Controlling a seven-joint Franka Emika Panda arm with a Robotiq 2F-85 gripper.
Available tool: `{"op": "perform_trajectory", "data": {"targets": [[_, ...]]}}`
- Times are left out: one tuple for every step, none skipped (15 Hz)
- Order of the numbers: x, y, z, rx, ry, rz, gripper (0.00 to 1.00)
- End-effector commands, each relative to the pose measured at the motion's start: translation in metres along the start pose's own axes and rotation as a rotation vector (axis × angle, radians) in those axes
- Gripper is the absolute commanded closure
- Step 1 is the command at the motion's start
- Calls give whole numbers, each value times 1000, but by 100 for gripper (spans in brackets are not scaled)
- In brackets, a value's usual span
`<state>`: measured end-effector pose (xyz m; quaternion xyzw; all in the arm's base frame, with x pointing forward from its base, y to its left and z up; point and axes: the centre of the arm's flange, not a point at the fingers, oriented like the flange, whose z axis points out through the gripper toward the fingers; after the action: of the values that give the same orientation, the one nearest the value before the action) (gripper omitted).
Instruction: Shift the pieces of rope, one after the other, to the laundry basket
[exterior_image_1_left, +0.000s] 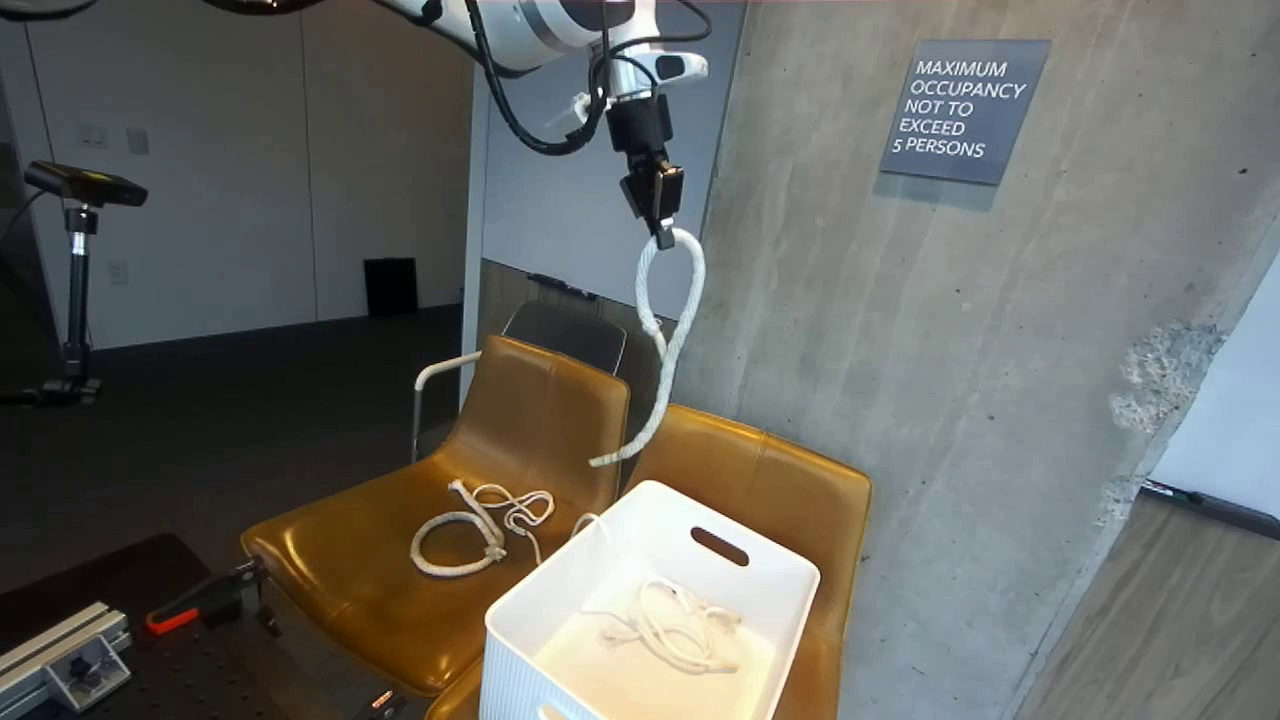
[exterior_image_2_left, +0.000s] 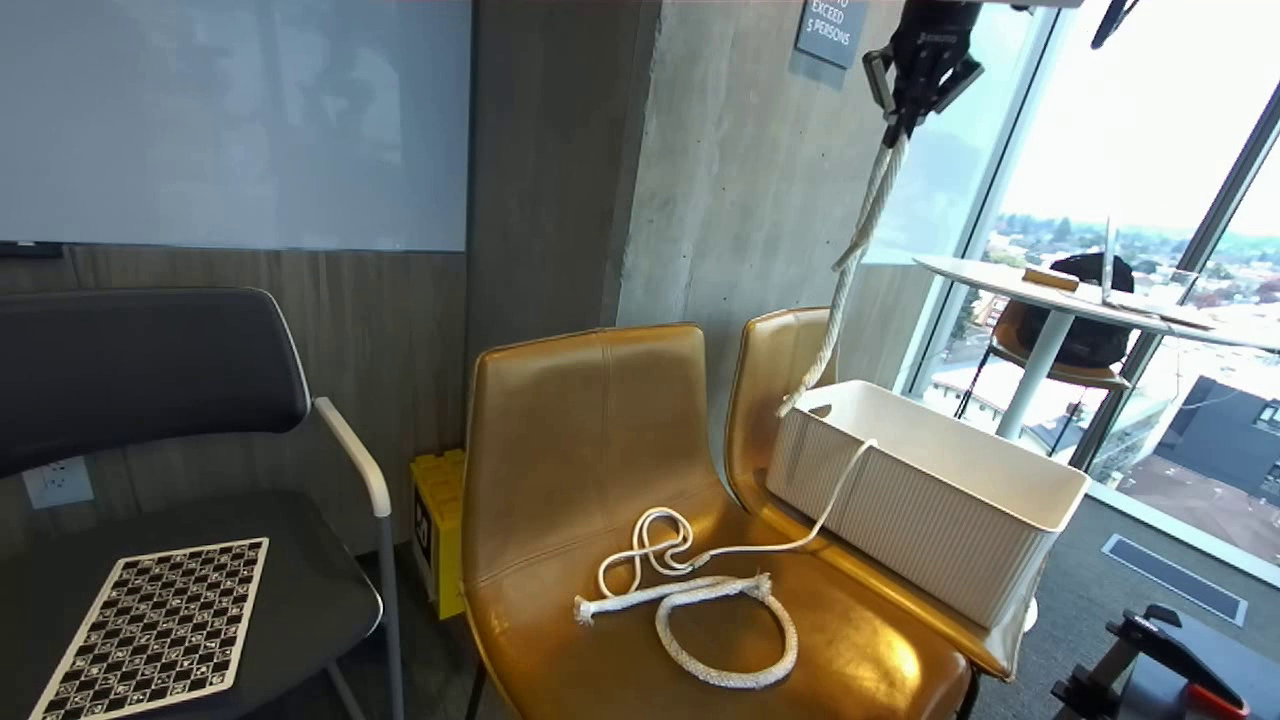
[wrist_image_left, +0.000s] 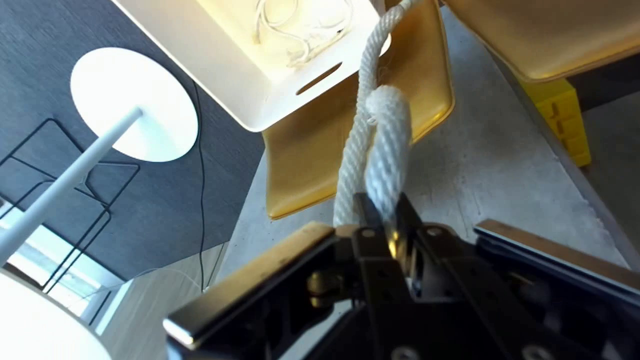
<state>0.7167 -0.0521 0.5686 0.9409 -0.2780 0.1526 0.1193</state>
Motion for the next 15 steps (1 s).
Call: {"op": "perform_trajectory", "data": {"targets": [[39, 80, -40, -7, 0, 116, 97], [43, 97, -34, -15, -7, 139, 97], [46, 112, -26, -20, -16, 157, 97], [47, 124, -11, -22, -36, 171, 97], [44, 133, 11, -19, -67, 180, 97], [41, 139, 31, -18, -97, 191, 97], [35, 143, 57, -16, -139, 194, 97], [29, 145, 81, -19, -176, 202, 97], [26, 147, 105, -25, -209, 212, 97], [21, 152, 127, -31, -247, 220, 97], [18, 155, 146, -37, -274, 230, 97], [15, 158, 162, -44, -300, 236, 97], [12, 159, 174, -51, -320, 243, 97], [9, 158, 185, -53, -331, 247, 64], [4, 153, 191, -53, -342, 234, 61]]}}
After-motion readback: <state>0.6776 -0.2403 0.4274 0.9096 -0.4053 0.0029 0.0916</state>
